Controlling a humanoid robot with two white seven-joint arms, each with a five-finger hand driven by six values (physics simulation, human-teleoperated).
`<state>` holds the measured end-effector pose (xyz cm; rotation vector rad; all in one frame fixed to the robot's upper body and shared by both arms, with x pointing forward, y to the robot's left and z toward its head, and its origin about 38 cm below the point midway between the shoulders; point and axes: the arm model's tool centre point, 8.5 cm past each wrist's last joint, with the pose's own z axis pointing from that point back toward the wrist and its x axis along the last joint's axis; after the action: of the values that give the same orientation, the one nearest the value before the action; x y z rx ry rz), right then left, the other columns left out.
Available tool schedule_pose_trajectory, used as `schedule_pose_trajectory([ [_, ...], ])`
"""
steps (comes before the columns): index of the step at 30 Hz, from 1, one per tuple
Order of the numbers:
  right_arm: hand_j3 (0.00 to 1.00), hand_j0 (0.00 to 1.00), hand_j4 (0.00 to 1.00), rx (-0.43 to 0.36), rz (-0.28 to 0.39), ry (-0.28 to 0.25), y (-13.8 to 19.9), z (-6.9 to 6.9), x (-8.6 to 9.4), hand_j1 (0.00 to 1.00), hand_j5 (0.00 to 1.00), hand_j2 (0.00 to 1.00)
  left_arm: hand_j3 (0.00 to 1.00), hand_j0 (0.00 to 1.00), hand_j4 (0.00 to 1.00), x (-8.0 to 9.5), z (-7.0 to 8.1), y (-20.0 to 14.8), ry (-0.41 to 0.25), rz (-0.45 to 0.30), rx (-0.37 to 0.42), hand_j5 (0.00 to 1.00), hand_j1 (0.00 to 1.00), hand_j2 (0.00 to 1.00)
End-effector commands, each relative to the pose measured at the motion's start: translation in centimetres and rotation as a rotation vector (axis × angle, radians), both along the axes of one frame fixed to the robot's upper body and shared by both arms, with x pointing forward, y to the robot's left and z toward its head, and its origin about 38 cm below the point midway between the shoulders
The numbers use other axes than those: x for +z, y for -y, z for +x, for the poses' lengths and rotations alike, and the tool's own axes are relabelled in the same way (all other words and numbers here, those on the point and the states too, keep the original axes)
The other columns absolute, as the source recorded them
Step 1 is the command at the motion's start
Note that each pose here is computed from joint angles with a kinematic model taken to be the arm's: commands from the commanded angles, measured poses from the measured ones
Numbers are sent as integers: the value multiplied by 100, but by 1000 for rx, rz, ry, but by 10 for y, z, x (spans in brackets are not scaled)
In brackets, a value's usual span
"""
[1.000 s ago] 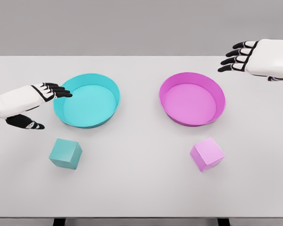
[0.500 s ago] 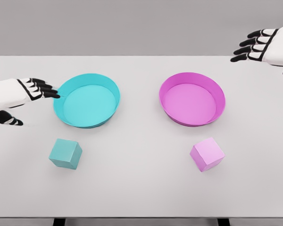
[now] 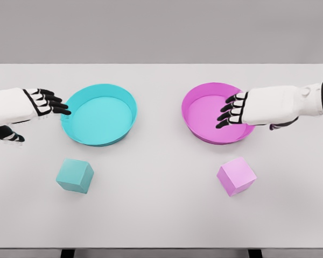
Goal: Place the blocks in the corresponding plates according to their colors
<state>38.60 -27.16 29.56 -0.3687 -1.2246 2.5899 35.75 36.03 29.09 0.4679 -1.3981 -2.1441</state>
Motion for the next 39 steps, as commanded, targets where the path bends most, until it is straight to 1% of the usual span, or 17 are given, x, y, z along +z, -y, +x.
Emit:
schedule_pose_trajectory([
  [1,100,100,100,3,-10,-31,-1,-2,-11,100,100,100,100,100,100,-9,4,1,-17,-11,8,100,100,100],
  [2,100,100,100,10,-19,-48,-2,-4,-16,100,100,100,100,100,100,-9,10,1,-19,-13,11,100,100,100],
  [4,100,100,100,40,-21,-65,-14,-4,-23,100,100,100,100,100,100,-18,33,19,-63,-12,-23,100,100,100],
  [5,100,100,100,41,-26,-76,-14,-5,-27,100,100,100,100,100,100,-19,40,26,-89,-22,-40,100,100,100],
  [7,100,100,100,42,-33,-78,-14,-6,-29,100,100,100,100,100,100,-10,44,42,-119,-50,-92,100,100,100],
  [8,100,100,100,45,-41,-96,-14,-7,-35,100,100,100,100,100,100,-7,42,51,-149,-71,-124,100,100,100],
  [10,100,100,100,50,-51,-114,-14,-10,-42,100,100,100,100,100,100,-10,37,70,-199,-50,-190,100,100,100],
  [11,100,100,100,47,-54,-117,-13,-10,-43,100,100,100,100,100,100,-11,30,82,-234,-36,-239,100,100,100],
  [12,100,100,100,45,-59,-120,-12,-11,-44,100,100,100,100,100,100,-12,23,80,-252,-20,-248,100,100,100],
  [13,100,100,100,46,-67,-131,-11,-12,-49,100,100,100,100,100,100,-6,11,76,-256,-13,-255,100,100,100],
  [14,100,100,100,48,-77,-144,-10,-14,-54,100,100,100,100,100,100,-2,6,64,-255,-1,-228,100,100,100],
  [16,100,100,100,49,-81,-148,-10,-15,-56,100,100,100,100,100,100,-2,6,61,-257,2,-221,100,100,100],
  [20,100,100,100,64,-88,-171,-15,-18,-64,100,100,100,100,100,100,-19,2,63,-306,13,-230,100,100,100],
  [24,100,100,100,85,-88,-183,-22,-19,-69,100,100,100,100,100,100,-27,0,65,-314,31,-236,100,100,100],
  [28,100,100,100,90,-90,-184,-24,-19,-70,100,100,100,100,100,100,-40,-2,68,-332,45,-247,100,100,100],
  [34,100,100,100,88,-122,-182,-19,-21,-76,100,100,100,100,100,100,-53,-6,67,-353,65,-246,100,100,100],
  [39,100,100,100,94,-121,-181,-22,-21,-76,100,100,100,100,100,100,-64,-5,65,-365,78,-237,100,100,100],
])
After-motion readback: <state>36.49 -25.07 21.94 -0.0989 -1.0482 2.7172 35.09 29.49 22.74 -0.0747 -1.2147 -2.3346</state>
